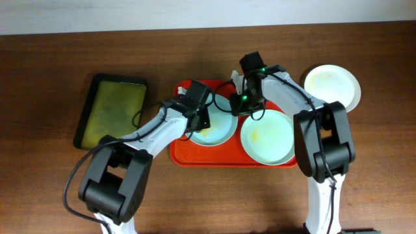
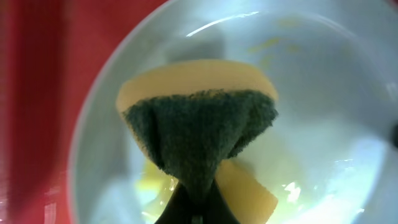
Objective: Clean dirty plates on tray and stack at the side
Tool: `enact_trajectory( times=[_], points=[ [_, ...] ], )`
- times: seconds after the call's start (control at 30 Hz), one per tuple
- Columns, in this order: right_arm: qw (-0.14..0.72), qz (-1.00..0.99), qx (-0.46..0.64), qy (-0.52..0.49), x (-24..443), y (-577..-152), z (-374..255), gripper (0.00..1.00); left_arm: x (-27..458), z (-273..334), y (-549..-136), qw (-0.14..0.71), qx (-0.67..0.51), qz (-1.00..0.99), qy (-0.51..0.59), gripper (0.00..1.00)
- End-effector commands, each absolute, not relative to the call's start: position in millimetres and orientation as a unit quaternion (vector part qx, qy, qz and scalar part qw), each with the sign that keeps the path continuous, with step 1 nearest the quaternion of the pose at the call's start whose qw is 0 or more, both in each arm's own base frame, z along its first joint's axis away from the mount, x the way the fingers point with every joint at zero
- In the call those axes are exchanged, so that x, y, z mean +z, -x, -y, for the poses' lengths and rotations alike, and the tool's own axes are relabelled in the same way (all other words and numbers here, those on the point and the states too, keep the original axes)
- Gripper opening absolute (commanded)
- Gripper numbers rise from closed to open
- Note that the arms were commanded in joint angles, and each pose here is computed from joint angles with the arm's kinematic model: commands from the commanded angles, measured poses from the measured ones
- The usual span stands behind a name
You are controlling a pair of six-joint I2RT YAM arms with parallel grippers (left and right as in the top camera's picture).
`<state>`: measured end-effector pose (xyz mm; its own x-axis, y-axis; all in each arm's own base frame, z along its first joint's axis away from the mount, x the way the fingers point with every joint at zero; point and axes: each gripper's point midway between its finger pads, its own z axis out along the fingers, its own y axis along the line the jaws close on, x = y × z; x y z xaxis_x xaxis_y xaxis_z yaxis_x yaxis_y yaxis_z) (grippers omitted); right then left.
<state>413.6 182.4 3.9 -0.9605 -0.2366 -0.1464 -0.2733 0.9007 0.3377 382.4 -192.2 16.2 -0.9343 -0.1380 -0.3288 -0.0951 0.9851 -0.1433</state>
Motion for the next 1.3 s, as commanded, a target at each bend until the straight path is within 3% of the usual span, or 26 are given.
enact_trajectory(
  times=[0.0,0.1,0.2,0.33,0.5,0.7,0.8,0.9,1.1,1.27],
  points=[
    [0.021,-0.985,0.137,0.103,-33,-394,-166,0.04,25,145,-397,0.168,0.006,-0.983,0.077,0.0],
    [0.022,-0.99,0.111,0.081,-43,-392,-156,0.04,52,152,-410,0.164,-0.025,-0.982,0.085,0.0],
    [0.03,-0.99,0.114,0.082,-43,-395,-157,0.04,61,200,-423,0.167,-0.146,-0.973,0.063,0.0],
    [0.03,-0.99,0.113,0.082,-43,-395,-157,0.04,20,232,-416,0.128,-0.168,-0.974,0.077,0.0],
    [0.028,-0.99,0.113,0.076,-43,-394,-157,0.04,-13,190,-410,0.126,-0.046,-0.987,0.091,0.0],
    [0.03,-0.99,0.114,0.076,-43,-395,-157,0.04,9,120,-408,0.087,0.052,-0.988,0.119,0.0],
    [0.031,-0.99,0.114,0.076,-43,-395,-157,0.04,44,164,-426,0.089,-0.044,-0.991,0.091,0.0],
    [0.032,-0.99,0.114,0.076,-43,-396,-157,0.04,47,207,-411,0.037,-0.158,-0.984,0.075,0.0],
    [0.032,-0.99,0.114,0.076,-43,-396,-157,0.04,-9,227,-358,-0.037,-0.115,-0.992,0.037,0.0],
    [0.032,-0.99,0.114,0.077,-43,-396,-157,0.04,-12,145,-359,-0.01,0.083,-0.995,0.046,0.0]
  ],
)
